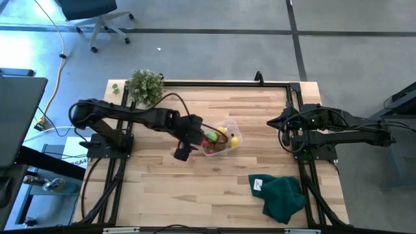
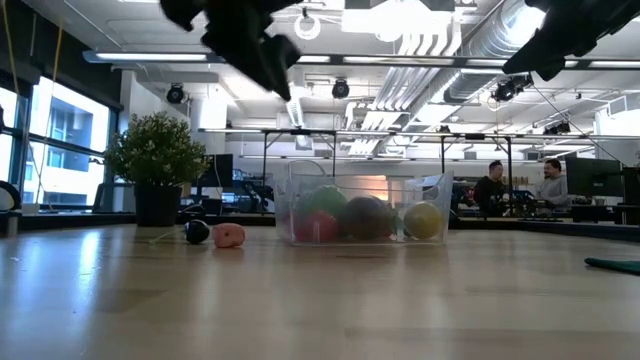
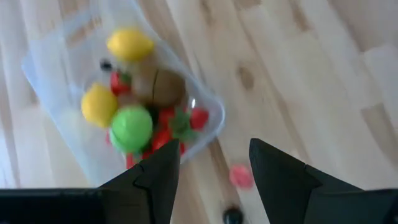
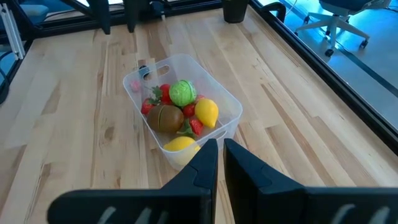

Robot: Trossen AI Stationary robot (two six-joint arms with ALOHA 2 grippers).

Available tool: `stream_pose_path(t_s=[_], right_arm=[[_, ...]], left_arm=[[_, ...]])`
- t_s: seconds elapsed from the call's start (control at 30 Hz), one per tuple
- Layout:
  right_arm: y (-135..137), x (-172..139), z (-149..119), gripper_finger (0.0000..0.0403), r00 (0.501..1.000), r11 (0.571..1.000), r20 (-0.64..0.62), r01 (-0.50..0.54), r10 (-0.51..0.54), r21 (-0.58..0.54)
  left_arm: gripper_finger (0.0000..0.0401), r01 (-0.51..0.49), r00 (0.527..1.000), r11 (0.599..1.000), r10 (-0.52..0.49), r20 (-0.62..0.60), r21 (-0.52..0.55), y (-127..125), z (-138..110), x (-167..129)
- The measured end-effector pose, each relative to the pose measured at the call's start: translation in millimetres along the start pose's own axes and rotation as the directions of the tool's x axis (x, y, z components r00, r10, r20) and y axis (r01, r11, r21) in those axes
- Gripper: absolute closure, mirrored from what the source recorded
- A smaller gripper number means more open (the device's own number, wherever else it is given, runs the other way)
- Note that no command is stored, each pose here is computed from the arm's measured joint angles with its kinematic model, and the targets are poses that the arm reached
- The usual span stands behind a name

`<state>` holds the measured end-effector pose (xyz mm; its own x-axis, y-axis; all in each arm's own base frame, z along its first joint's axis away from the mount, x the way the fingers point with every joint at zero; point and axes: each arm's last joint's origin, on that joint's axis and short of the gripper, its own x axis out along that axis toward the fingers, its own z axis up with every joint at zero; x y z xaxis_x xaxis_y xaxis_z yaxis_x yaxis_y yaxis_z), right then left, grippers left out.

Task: Pick and placing Produce into tupperware
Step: Put the black cherry into the transparent bin

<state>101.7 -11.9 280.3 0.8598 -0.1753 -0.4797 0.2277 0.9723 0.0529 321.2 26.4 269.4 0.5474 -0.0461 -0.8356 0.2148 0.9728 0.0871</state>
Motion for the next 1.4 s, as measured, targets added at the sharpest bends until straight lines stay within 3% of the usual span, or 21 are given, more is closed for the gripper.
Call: stream_pose_path(t_s=[0.4, 0.63, 0.8, 1.03, 1.4], right_arm=[[0, 0, 0, 0.0384, 1.0, 1.0, 0.0, 0.001, -0.001, 0.0], [0, 0, 0, 0.0384, 1.0, 1.0, 0.0, 0.001, -0.001, 0.001], [0, 0, 0, 0.0384, 1.0, 1.0, 0.0, 0.0, 0.0, 0.0], [0, 0, 0, 0.0384, 1.0, 1.0, 0.0, 0.0, 0.0, 0.0], [0, 0, 0, 0.0384, 1.0, 1.0, 0.0, 0.0, 0.0, 0.001]], left_arm=[[0.0219, 0.086, 0.984, 0.995, -0.091, -0.154, -0.042, -12, -59, 30], [0.0219, 0.076, 0.974, 0.984, -0.108, -0.199, -0.163, -9, -94, 49], [0.0219, 0.094, 0.976, 0.972, -0.133, -0.173, -0.217, -11, -99, 54], [0.0219, 0.047, 0.978, 0.938, -0.113, -0.175, -0.343, -13, -105, 58], [0.0219, 0.049, 0.986, 0.927, -0.105, -0.132, -0.373, -11, -101, 59]])
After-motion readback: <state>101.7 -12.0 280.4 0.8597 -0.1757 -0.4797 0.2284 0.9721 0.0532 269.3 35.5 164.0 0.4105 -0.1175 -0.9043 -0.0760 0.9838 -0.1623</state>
